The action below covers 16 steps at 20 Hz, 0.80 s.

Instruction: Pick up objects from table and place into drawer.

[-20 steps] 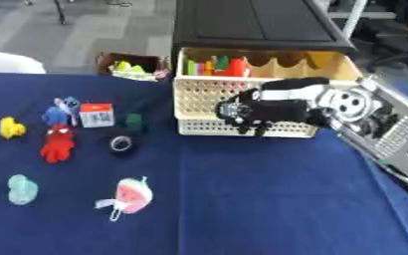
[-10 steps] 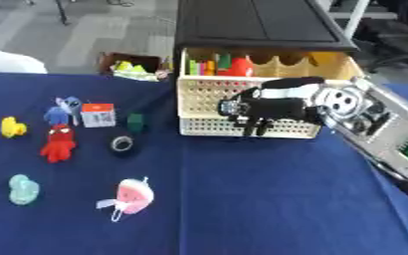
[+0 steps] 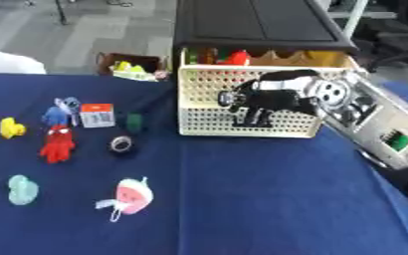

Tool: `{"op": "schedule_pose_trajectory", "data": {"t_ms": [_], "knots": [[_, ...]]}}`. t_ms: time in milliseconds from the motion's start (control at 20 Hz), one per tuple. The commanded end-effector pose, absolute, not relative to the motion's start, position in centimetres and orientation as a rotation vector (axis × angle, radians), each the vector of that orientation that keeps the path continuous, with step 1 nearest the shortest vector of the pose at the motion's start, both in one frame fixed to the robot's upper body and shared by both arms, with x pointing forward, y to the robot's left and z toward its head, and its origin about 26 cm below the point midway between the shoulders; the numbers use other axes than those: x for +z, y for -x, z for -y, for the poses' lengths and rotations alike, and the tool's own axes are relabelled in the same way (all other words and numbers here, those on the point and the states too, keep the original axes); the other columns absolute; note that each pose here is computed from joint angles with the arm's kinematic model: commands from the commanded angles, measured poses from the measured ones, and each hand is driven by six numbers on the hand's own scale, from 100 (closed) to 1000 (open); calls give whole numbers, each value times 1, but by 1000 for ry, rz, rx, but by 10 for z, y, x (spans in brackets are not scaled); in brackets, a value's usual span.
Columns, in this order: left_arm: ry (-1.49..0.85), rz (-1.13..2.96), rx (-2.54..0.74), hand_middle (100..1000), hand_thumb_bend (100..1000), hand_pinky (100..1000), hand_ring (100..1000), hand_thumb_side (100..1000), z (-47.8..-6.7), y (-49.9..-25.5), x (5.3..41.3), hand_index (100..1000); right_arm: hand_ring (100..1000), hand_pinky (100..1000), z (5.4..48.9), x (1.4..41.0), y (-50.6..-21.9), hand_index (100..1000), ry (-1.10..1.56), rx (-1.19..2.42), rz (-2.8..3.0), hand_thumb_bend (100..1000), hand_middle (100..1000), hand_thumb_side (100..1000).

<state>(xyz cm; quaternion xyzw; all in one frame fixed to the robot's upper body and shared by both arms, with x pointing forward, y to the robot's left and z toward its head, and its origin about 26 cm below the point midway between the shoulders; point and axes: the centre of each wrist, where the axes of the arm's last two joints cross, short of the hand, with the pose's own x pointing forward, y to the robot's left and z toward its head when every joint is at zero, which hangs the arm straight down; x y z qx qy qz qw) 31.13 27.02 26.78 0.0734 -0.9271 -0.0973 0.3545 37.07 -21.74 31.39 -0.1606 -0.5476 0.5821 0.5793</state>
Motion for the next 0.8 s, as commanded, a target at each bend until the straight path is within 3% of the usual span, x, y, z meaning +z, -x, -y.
{"op": "schedule_pose_trajectory", "data": {"t_ms": [50,800], "knots": [[-196,2425,-262,598,100,384,548,938,-271,-307,275,825,831,772,225,327,-375,933,387,1318,1205,100,855,1000],[-190,2421,-257,601,100,386,550,942,-271,-307,274,827,834,775,226,324,-417,933,439,1248,1211,100,856,1000]]}}
